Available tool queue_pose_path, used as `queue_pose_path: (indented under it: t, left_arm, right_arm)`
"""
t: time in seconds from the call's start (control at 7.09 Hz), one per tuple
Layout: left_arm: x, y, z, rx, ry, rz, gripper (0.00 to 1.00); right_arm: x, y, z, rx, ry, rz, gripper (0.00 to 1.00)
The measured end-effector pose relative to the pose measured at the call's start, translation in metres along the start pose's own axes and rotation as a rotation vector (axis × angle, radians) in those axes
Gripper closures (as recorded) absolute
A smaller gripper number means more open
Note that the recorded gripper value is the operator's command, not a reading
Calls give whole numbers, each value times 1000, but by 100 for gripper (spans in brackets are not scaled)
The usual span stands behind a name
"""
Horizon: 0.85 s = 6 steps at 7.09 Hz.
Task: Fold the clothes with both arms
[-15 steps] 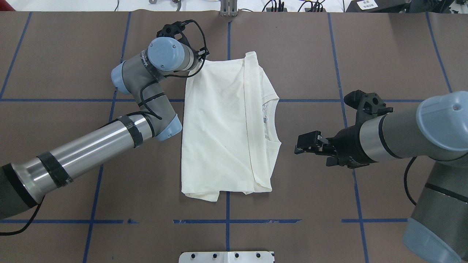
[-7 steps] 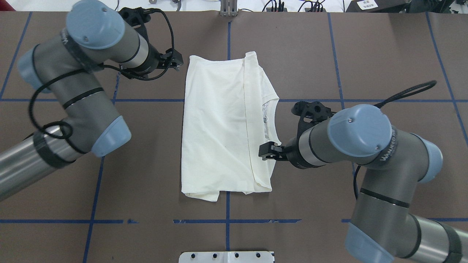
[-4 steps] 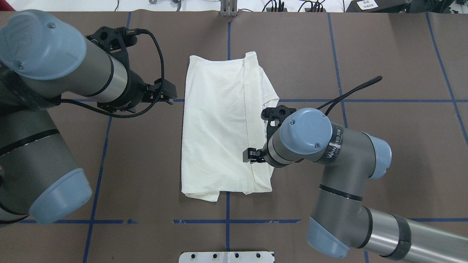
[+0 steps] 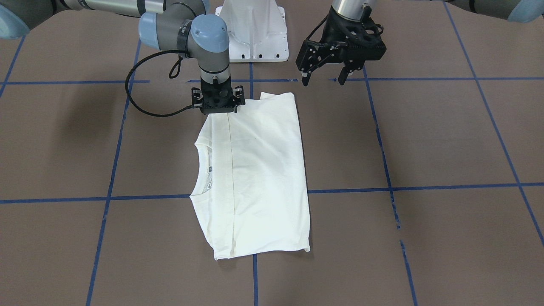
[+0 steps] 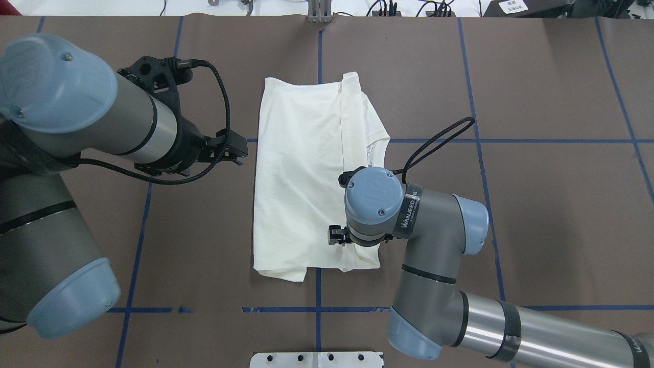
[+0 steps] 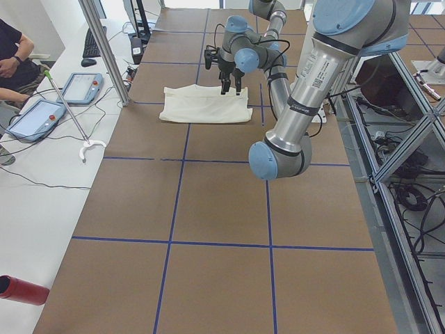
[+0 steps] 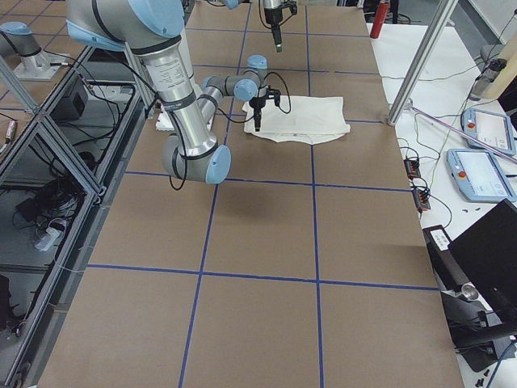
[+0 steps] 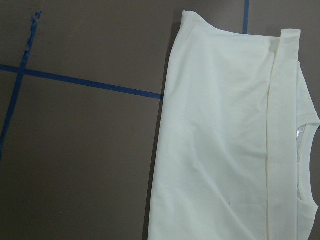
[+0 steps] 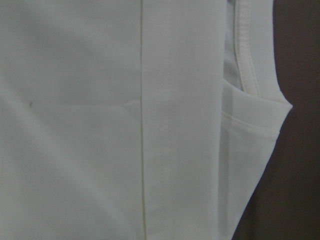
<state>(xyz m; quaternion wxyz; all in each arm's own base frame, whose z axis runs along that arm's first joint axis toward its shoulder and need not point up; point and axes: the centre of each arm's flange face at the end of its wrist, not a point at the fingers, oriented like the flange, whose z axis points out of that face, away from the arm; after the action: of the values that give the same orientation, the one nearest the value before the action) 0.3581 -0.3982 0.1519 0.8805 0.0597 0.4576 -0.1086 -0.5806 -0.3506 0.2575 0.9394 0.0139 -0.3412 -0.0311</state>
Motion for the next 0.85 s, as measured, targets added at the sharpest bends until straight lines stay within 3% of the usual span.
queue_pose_path:
  t: [0.56,0.85]
  left_arm:
    - [4,14,9,-26,-1,-16,0]
    - [6,18,13,-33,-2,-19,0]
  right_arm:
    - [0,3,7,-47,105,-12,0]
    - [1,4,9,-55,126,-10,0]
